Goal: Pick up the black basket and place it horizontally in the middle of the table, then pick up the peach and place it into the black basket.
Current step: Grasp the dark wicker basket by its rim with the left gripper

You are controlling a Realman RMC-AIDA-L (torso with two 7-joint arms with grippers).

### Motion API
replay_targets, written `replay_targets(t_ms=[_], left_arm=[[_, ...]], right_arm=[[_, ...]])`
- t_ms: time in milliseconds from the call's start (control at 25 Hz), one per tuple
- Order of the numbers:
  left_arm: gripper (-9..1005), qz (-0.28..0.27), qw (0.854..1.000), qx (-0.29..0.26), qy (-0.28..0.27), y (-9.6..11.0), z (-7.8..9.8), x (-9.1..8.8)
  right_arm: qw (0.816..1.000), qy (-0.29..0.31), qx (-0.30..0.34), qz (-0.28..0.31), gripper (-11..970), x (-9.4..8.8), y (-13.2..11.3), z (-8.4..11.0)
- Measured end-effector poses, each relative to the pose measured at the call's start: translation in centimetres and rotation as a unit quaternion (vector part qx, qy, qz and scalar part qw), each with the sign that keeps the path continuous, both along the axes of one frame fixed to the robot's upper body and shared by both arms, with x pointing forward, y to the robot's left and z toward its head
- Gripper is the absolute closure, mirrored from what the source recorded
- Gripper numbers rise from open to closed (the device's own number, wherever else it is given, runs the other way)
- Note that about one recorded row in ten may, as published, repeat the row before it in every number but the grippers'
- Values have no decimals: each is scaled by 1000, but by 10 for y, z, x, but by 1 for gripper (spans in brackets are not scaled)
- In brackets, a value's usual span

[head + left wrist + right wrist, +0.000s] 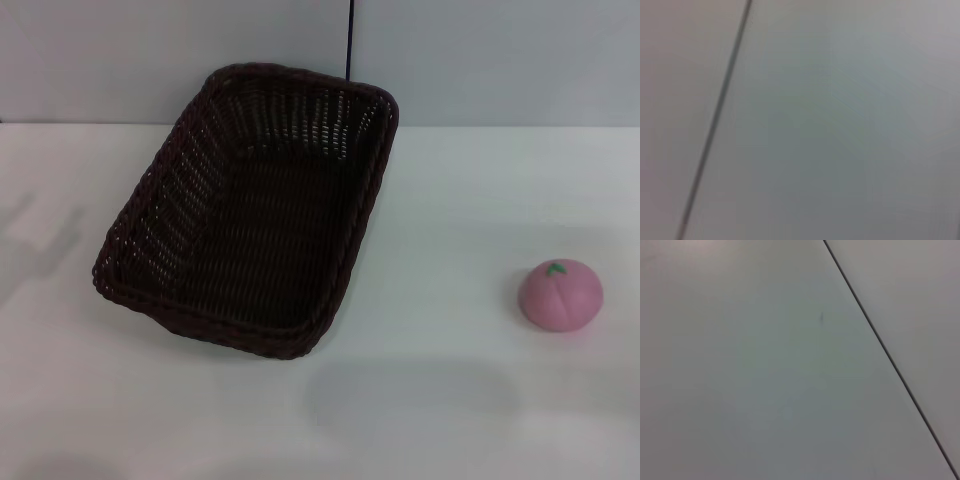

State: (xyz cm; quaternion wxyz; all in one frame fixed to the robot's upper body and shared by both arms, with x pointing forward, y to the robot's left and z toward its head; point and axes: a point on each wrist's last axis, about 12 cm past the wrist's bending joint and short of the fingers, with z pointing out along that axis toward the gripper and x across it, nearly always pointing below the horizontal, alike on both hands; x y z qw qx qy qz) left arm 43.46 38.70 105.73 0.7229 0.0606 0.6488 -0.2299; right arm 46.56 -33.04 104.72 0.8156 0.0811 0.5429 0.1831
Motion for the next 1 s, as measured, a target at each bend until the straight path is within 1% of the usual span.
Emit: replay_targets(t_ms=[40, 80, 160, 240, 360, 400, 520, 560, 600, 720, 760, 880, 920, 1000], left_arm=[[254, -22, 1000, 7, 18, 2, 7, 9], [254, -35, 999, 11, 34, 3, 11, 14], [254, -72, 994, 32, 78, 5, 29, 31], [254, -98, 988, 47, 107, 5, 46, 43], [253, -131, 976, 75, 156, -1, 76, 61], [253, -137, 971, 90, 174, -6, 89, 69], [253, -144, 954, 123, 232, -18, 111, 86], [253, -144, 954, 123, 232, -18, 111, 86], [253, -148, 936, 154, 280, -32, 121, 99], [254, -154, 914, 193, 321, -52, 130, 115], [256, -153, 904, 209, 339, -60, 132, 120], [260, -153, 885, 237, 369, -76, 134, 132], [261, -154, 876, 250, 382, -85, 134, 138], [264, -156, 866, 266, 393, -95, 134, 143]], right_arm=[[1000, -1, 0, 0, 191, 0, -1, 0], [1000, -2, 1, 0, 191, 0, -2, 1], [1000, -5, 5, 2, 191, -1, -5, 2], [1000, -7, 7, 1, 191, -2, -8, 3], [1000, -7, 7, -3, 192, -4, -11, 3], [1000, -7, 7, -5, 192, -5, -11, 3], [1000, -7, 8, -9, 192, -6, -13, 2], [1000, -7, 8, -10, 192, -7, -13, 2], [1000, -8, 7, -10, 192, -6, -13, 3], [1000, -9, 6, -11, 192, -6, -14, 3], [1000, -9, 6, -11, 192, -6, -14, 3], [1000, -10, 7, -10, 192, -6, -14, 3], [1000, -9, 9, -9, 192, -6, -14, 3], [1000, -10, 11, -9, 192, -6, -14, 3]])
